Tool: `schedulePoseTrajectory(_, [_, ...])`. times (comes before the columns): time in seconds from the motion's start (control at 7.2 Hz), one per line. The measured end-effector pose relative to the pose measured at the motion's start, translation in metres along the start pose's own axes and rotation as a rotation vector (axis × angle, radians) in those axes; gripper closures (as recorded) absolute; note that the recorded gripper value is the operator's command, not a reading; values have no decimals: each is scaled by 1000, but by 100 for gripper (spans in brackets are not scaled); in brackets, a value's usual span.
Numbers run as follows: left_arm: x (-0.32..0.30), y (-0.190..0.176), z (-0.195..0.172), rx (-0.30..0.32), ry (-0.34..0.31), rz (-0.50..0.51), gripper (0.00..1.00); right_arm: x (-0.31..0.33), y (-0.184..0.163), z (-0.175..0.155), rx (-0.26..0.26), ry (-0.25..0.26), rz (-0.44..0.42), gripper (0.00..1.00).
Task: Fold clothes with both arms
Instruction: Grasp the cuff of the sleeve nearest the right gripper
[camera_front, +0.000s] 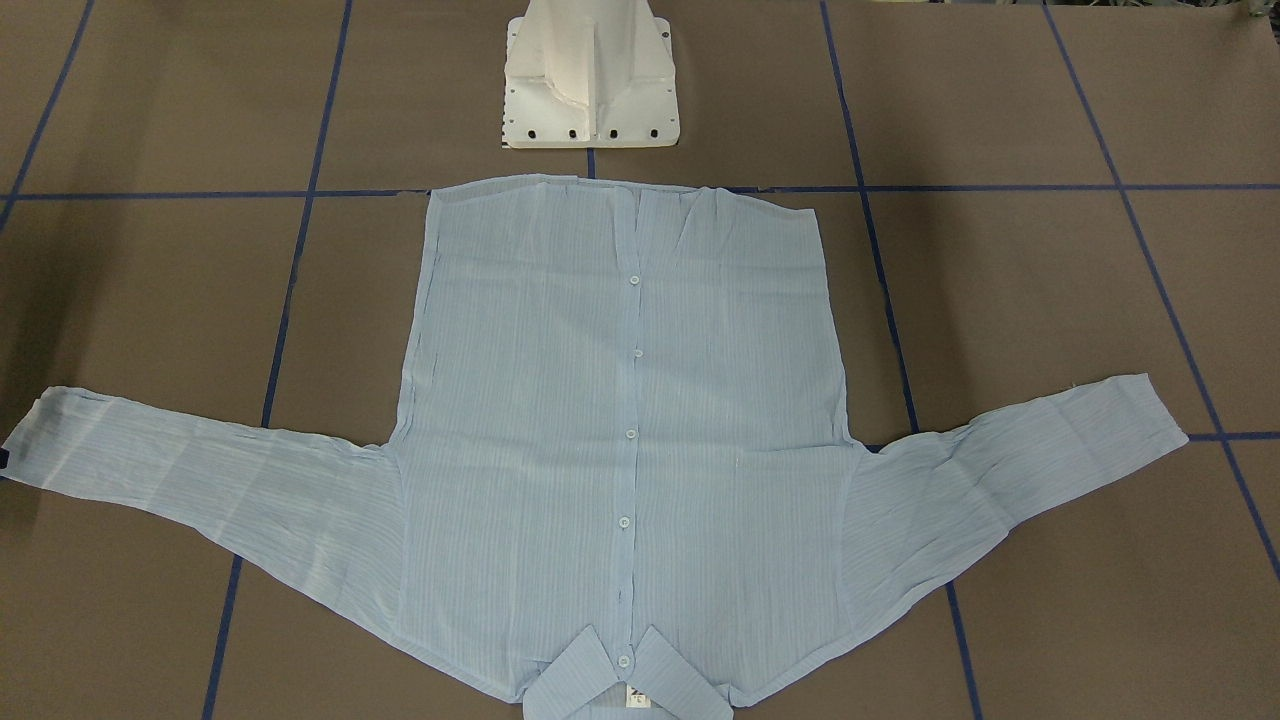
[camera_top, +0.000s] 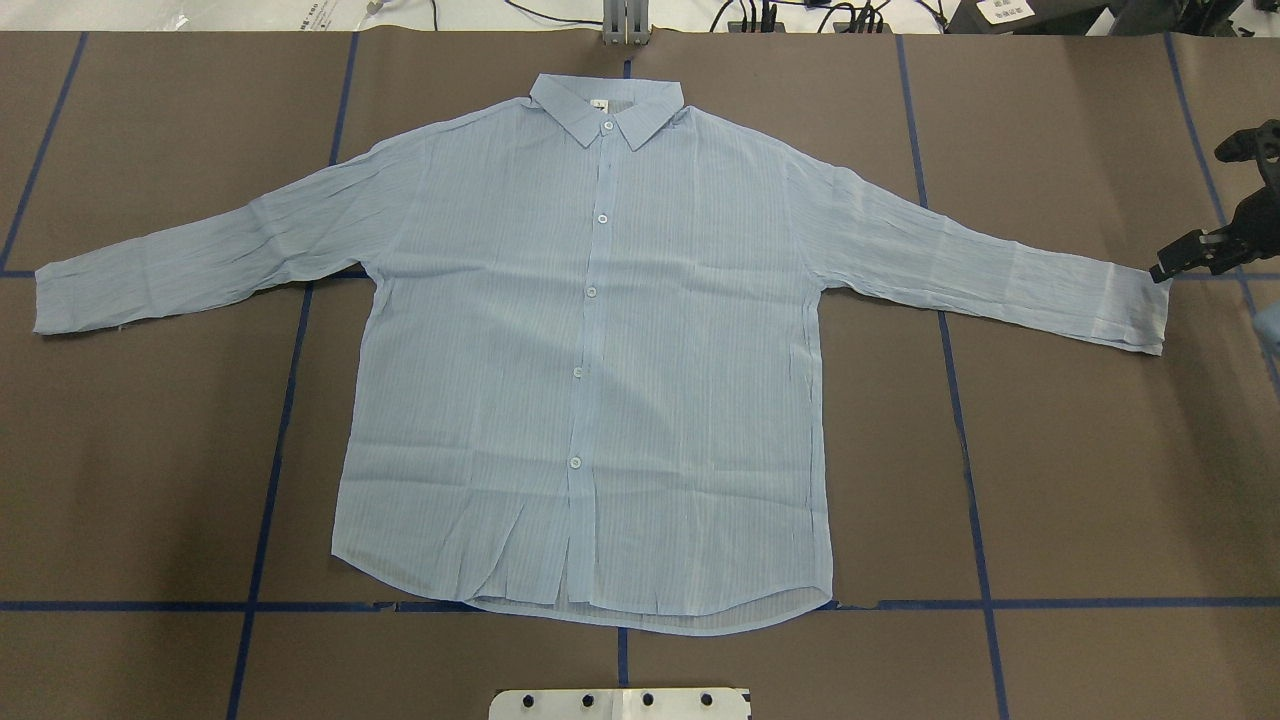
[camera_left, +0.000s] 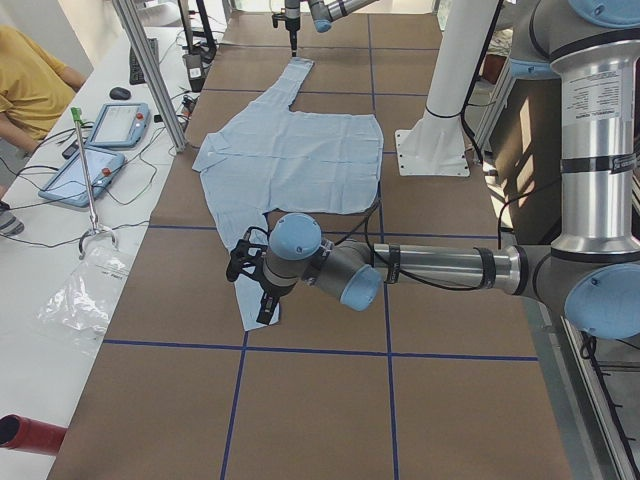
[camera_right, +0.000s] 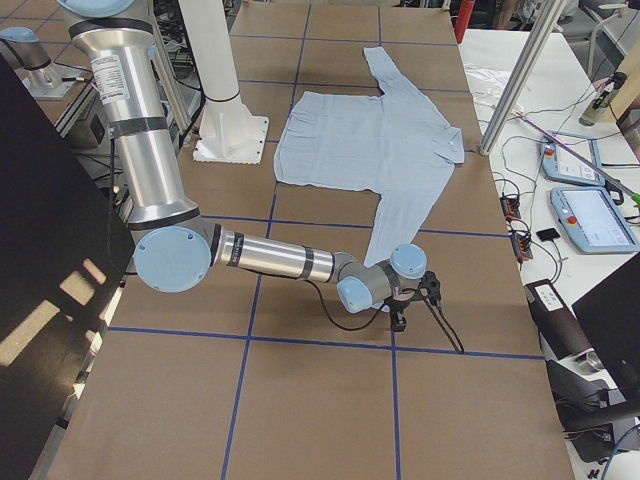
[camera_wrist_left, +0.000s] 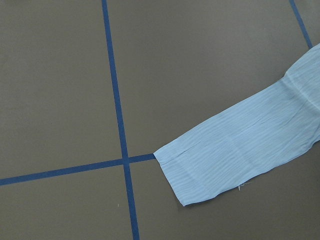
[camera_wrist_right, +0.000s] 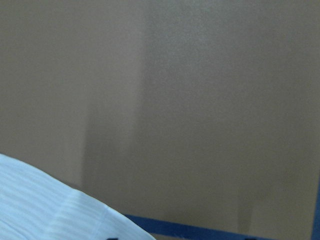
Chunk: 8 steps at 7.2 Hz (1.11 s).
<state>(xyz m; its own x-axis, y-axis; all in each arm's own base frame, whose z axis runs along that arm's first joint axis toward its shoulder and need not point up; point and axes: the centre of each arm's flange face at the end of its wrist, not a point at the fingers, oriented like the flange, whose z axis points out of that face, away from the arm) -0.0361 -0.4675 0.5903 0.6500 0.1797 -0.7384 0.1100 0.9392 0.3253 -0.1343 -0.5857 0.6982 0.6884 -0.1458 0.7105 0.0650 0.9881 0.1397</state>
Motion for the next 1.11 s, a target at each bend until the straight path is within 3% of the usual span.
schedulePoseTrajectory(0.14, [0,0,0,0,0,0,0,-2,0,2,-3,-1,-3,26])
schedulePoseTrajectory(0.28, [0,0,0,0,-1,-1,0,-4,0,3,-5,-2,-6,36])
schedulePoseTrajectory(0.42, [-1,0,0,0,-2,-1,0,-5,1,4,-7,-3,-8,57])
schedulePoseTrajectory(0.56, [-1,0,0,0,-3,-1,0,-6,1,5,-8,-3,-9,86])
schedulePoseTrajectory(0.69, [-1,0,0,0,-4,-1,0,-7,1,6,-9,-4,-11,100])
schedulePoseTrajectory(1.11, [-2,0,1,-1,-7,-2,0,-16,-1,4,-9,-18,-18,100])
